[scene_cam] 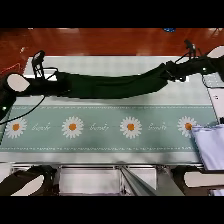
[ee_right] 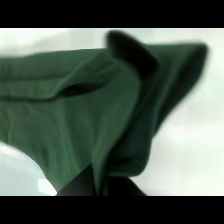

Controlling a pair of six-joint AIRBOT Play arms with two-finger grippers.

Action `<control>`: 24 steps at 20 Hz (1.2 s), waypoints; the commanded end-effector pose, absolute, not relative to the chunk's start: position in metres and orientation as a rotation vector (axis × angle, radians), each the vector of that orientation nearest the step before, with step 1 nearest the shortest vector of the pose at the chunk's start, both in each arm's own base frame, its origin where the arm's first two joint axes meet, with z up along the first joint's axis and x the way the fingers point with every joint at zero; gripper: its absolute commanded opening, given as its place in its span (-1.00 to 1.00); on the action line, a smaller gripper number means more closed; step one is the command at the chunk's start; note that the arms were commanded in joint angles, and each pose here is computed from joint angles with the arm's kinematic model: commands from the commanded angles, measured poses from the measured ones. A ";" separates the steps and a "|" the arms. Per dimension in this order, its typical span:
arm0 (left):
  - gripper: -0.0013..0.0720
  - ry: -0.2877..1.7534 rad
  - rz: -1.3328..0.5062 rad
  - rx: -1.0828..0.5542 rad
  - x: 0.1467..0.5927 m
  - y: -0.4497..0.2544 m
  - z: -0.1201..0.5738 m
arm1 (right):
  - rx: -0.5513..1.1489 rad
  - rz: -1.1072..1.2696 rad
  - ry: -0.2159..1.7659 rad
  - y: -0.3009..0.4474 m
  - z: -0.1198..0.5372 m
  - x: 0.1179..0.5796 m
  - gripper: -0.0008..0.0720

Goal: Fold the shirts.

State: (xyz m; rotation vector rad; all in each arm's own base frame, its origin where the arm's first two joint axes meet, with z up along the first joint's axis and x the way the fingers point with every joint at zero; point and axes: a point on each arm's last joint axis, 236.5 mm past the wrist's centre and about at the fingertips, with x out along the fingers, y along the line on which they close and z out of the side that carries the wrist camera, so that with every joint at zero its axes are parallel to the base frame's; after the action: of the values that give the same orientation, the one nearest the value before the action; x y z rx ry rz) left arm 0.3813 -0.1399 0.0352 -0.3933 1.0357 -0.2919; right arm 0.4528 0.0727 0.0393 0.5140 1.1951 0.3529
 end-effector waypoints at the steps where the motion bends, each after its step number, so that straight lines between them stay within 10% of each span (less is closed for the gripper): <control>1: -0.91 0.999 -0.391 -0.367 0.377 -0.186 0.043 | 0.369 0.312 1.131 0.063 0.089 0.384 -0.89; 10: -0.91 1.246 -0.745 -0.159 0.329 -0.372 -0.005 | 0.435 0.292 0.918 0.088 0.155 0.230 -0.89; 19: -0.91 1.488 -1.065 -0.035 0.194 -0.495 -0.060 | 0.460 0.331 0.875 0.099 0.171 0.211 -0.89; 24: -0.91 1.442 -1.040 -0.089 0.243 -0.475 -0.032 | 0.484 0.355 0.890 0.105 0.170 0.218 -0.89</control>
State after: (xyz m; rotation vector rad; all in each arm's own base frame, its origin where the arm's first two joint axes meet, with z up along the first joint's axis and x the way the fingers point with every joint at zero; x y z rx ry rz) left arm 0.2246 -0.4822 -0.0477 -0.0655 1.4623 -1.0294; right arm 0.2144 0.1002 0.1697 0.4675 0.8836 0.3346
